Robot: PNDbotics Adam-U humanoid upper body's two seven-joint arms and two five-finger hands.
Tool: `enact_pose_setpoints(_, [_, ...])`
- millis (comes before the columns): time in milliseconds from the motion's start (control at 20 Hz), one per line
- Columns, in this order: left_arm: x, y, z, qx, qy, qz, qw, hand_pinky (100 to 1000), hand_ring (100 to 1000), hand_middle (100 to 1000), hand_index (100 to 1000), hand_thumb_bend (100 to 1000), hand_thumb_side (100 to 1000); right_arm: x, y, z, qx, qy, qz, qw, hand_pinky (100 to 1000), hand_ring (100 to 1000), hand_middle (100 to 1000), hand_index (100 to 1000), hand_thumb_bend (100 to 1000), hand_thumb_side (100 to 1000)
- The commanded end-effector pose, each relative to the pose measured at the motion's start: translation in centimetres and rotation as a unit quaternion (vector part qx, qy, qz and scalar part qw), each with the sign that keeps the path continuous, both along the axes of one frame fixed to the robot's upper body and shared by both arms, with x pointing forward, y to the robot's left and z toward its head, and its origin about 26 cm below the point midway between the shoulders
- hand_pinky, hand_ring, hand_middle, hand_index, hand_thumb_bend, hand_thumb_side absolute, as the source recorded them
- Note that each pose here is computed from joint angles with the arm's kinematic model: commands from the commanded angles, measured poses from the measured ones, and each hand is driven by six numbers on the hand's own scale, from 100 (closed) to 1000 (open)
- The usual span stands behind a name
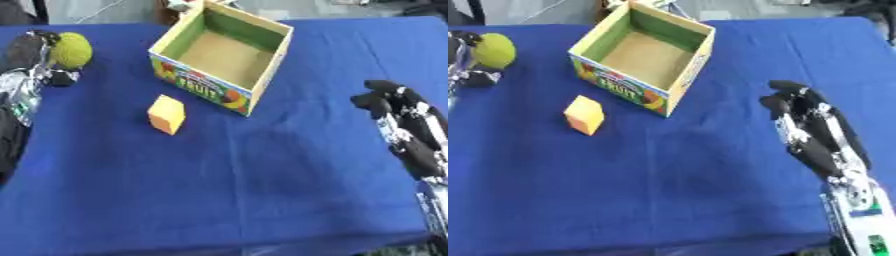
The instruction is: Pick up objects on the table and place them in the box.
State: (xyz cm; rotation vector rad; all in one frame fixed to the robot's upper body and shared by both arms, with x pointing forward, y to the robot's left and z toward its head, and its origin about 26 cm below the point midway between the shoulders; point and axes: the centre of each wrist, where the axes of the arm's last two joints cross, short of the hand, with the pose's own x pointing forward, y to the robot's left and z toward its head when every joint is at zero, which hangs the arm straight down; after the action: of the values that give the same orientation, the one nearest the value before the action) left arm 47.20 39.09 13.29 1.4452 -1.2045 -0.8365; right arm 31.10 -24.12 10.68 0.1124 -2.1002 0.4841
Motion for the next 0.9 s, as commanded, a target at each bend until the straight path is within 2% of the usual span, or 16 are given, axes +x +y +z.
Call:
enact_pose_setpoints(50, [0.2,0.1,1.3,0.012,-0.027,0.011,1.0,609,584,628,771,394,113,0.1,-0.3,0.7,-0.007,-0.01,0.005,1.0,826,750,585,808,100,485])
enact_pose_setpoints(300, [0.2,0.1,1.3,0.016,-0.052,0.025,0.998,547,516,550,701,350,100,0.1,-0.2,0.7,-0.007,-0.01,0.006,1.0,826,750,585,809,100,485])
enact_pose_setpoints(350, [0.2,0.1,1.3,0.016,-0.057,0.027,0.998,495,480,515,667,299,100,0.1,-0.2,0.7,-0.007,-0.011,0.007,1.0,826,750,585,809,100,485])
enact_pose_setpoints(450, [0.2,0.1,1.5,0.017,-0.073,0.03,0.997,453,450,483,632,271,100,0.2,-0.2,0.7,-0.008,-0.01,0.007,1.0,826,750,585,809,100,484])
enact_pose_setpoints(500, [0.2,0.1,1.6,0.016,-0.083,0.031,0.996,402,407,441,583,195,100,0.2,-0.2,0.7,-0.007,-0.011,0.007,1.0,826,750,585,809,100,483])
enact_pose_setpoints(600, [0.2,0.2,1.9,0.01,-0.105,0.032,0.994,380,387,418,559,115,100,0.2,-0.2,0.7,-0.007,-0.01,0.006,1.0,826,749,585,809,100,482])
enact_pose_setpoints(800, [0.3,-0.1,2.7,-0.004,-0.141,0.017,0.99,370,379,402,543,100,100,0.2,-0.2,0.8,-0.006,-0.011,0.006,1.0,826,750,585,809,100,482])
enact_pose_setpoints(900, [0.4,-0.5,3.8,-0.014,-0.159,0.001,0.987,353,371,396,538,100,100,0.2,-0.2,0.8,-0.006,-0.011,0.006,1.0,826,749,586,809,100,481])
